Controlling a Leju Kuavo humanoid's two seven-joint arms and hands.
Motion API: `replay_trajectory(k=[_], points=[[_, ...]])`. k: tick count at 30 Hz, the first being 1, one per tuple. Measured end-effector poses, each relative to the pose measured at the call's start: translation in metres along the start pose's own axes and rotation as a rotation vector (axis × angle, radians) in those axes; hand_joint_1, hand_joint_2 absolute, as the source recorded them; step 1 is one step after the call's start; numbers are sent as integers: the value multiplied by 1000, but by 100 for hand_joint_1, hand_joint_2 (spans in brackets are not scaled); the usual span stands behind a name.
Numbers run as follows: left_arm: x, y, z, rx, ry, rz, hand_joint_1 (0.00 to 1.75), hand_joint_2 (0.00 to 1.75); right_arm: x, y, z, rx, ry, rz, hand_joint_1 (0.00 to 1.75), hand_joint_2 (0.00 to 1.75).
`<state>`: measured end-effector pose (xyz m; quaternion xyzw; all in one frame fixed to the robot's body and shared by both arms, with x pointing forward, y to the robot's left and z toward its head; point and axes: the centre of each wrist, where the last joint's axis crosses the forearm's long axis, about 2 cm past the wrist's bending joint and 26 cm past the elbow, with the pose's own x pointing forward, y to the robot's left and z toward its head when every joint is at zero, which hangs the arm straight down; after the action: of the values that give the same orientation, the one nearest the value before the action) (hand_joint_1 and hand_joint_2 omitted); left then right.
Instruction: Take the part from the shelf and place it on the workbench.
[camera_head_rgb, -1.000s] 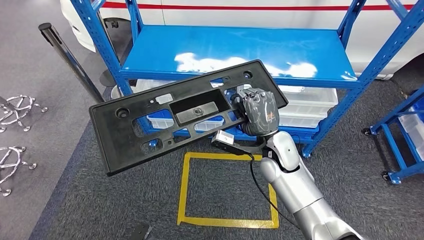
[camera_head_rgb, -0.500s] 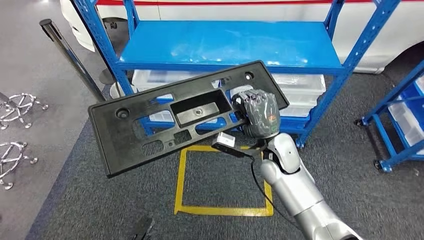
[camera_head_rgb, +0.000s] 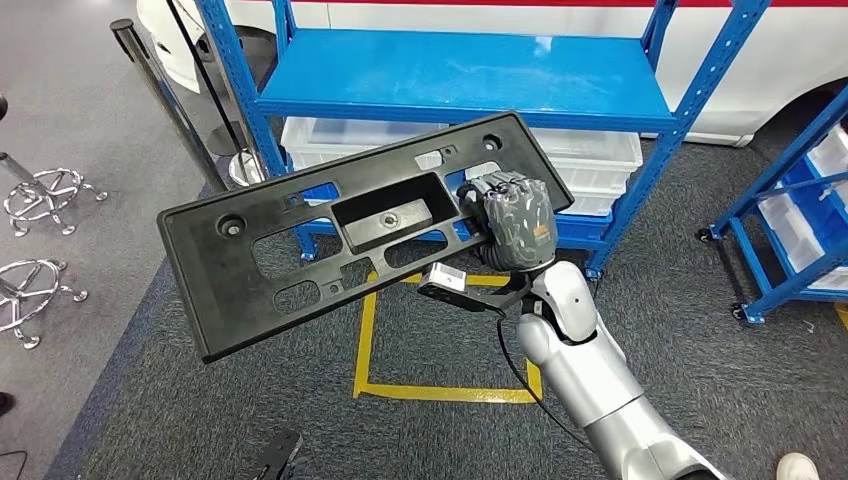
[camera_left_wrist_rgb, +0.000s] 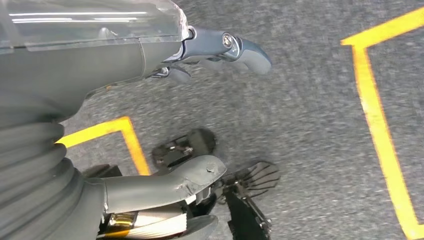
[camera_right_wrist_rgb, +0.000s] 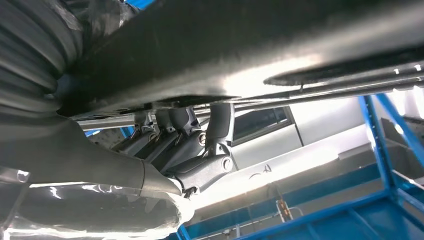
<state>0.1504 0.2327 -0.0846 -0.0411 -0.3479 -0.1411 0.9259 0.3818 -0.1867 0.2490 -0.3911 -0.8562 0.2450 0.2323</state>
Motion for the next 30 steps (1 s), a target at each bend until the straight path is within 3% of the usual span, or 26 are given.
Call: replay_trajectory(k=[14, 30], points=[[-9, -4, 4, -9, 21, 2, 0, 175, 0, -1, -9, -12, -8, -10, 175, 175], [0, -7, 0, -20, 3, 5, 0, 175, -2, 0, -16, 1, -20, 8, 175, 175]])
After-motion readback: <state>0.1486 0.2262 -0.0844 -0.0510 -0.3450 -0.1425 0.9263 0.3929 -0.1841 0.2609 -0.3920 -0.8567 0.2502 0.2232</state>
